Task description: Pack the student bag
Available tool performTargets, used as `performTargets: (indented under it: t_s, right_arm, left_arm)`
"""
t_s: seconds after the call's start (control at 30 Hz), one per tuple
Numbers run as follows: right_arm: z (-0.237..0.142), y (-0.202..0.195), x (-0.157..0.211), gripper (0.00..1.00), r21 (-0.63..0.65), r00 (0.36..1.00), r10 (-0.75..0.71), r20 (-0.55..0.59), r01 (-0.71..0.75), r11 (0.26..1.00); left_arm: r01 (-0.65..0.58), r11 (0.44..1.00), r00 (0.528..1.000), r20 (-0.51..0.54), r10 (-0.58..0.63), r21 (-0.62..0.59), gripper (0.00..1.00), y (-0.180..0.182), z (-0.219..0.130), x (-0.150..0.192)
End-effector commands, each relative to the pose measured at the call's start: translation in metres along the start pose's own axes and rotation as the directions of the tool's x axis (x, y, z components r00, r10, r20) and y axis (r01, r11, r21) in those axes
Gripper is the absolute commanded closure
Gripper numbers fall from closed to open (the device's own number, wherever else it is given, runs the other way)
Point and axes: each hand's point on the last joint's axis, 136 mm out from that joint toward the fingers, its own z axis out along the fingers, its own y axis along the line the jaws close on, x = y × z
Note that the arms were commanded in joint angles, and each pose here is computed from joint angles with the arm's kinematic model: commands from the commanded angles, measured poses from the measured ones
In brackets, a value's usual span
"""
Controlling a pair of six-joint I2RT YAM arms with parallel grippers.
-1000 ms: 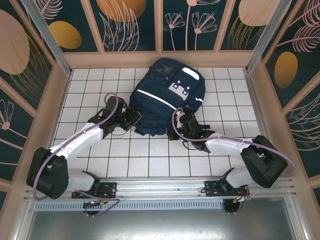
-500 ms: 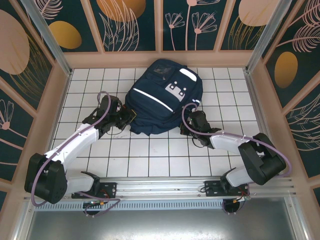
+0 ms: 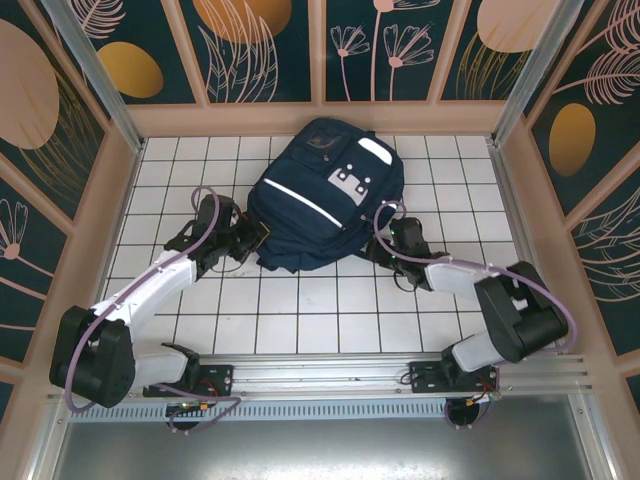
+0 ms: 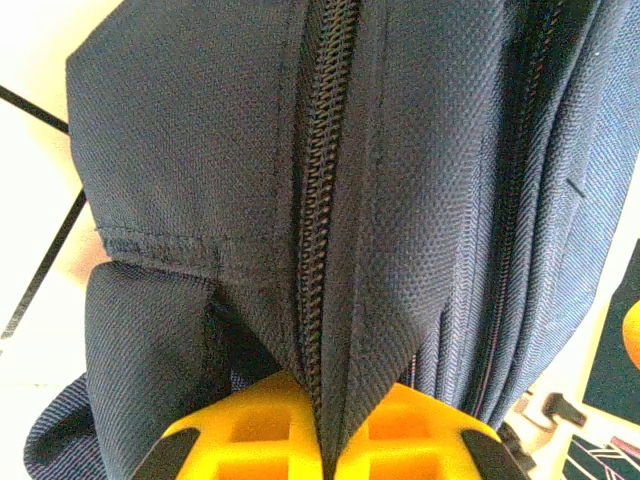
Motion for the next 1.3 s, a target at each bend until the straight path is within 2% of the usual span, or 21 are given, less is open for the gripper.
performTargets:
  t_s: [0.0,0.1,0.17,0.37,0.47,0.6,0.77,0.87,0.97,1.0,1.03,1.07,1.1,1.13,1.17,1.2,1.27]
  right_arm:
    - [-0.034,0.039,-0.007,0.41,-0.182,0.997,-0.062,0.047,0.07,0.981]
    - [-0.059,0.04,-0.012,0.41,-0.204,0.994,-0.063,0.093,0.081,0.976]
    - [-0.075,0.038,-0.02,0.37,-0.196,0.989,-0.048,0.143,0.076,0.978]
    - [-0.112,-0.002,-0.068,0.37,0.028,0.955,0.025,0.295,-0.034,0.999]
    - [-0.125,-0.017,-0.088,0.38,0.098,0.934,0.039,0.354,-0.078,0.992]
    - [-0.129,-0.021,-0.104,0.4,0.077,0.934,0.081,0.347,-0.115,0.99]
    - [-0.133,-0.019,-0.115,0.4,0.059,0.93,0.097,0.355,-0.126,0.99]
    - [-0.135,-0.019,-0.117,0.4,0.053,0.928,0.103,0.359,-0.13,0.99]
    - [-0.137,-0.019,-0.117,0.4,0.056,0.928,0.101,0.358,-0.129,0.99]
    - [-0.137,-0.02,-0.116,0.39,0.06,0.929,0.101,0.356,-0.131,0.99]
    - [-0.138,-0.022,-0.116,0.33,0.067,0.928,0.099,0.358,-0.131,0.989]
    - [-0.139,-0.023,-0.116,0.22,0.073,0.929,0.096,0.358,-0.131,0.989]
    - [-0.14,-0.024,-0.116,0.06,0.079,0.928,0.095,0.36,-0.132,0.988]
    - [-0.141,-0.023,-0.117,0.01,0.078,0.928,0.089,0.363,-0.125,0.989]
    - [-0.144,-0.02,-0.118,0.01,0.067,0.926,0.077,0.371,-0.109,0.992]
    - [-0.148,-0.017,-0.121,0.01,0.058,0.921,0.067,0.385,-0.096,0.994]
    - [-0.164,-0.013,-0.129,0.01,0.062,0.898,0.041,0.438,-0.076,0.995]
  left_arm:
    - [-0.079,0.989,0.995,0.064,0.071,0.126,1.0,-0.031,-0.013,-0.01]
    - [-0.118,0.985,0.993,0.027,0.116,0.123,0.98,-0.031,-0.008,0.004]
    - [-0.163,0.978,0.986,-0.016,0.166,0.131,0.98,-0.036,-0.003,0.022]
    - [-0.325,0.93,0.924,-0.152,0.351,0.172,0.97,-0.047,-0.001,0.092]
    - [-0.402,0.894,0.879,-0.19,0.437,0.197,0.92,-0.048,-0.004,0.12]
    - [-0.492,0.84,0.778,-0.318,0.543,0.229,0.83,-0.038,0.003,0.166]
    - [-0.558,0.784,0.656,-0.434,0.618,0.273,0.81,-0.019,0.02,0.217]
    - [-0.587,0.767,0.621,-0.464,0.632,0.26,0.82,-0.01,0.029,0.228]
    - [-0.606,0.749,0.611,-0.446,0.654,0.268,0.79,-0.014,0.027,0.226]
    - [-0.612,0.742,0.605,-0.441,0.663,0.274,0.73,-0.016,0.026,0.226]
    - [-0.618,0.735,0.596,-0.443,0.669,0.279,0.62,-0.016,0.024,0.226]
    - [-0.628,0.725,0.585,-0.443,0.68,0.283,0.53,-0.017,0.023,0.226]
    - [-0.637,0.716,0.576,-0.441,0.689,0.287,0.46,-0.017,0.022,0.226]
    - [-0.649,0.703,0.565,-0.433,0.702,0.292,0.37,-0.019,0.021,0.225]
    - [-0.664,0.689,0.558,-0.421,0.716,0.292,0.24,-0.02,0.019,0.223]
    - [-0.675,0.674,0.546,-0.411,0.73,0.3,0.02,-0.023,0.017,0.222]
    - [-0.693,0.634,0.514,-0.383,0.768,0.343,0.01,-0.034,0.01,0.222]
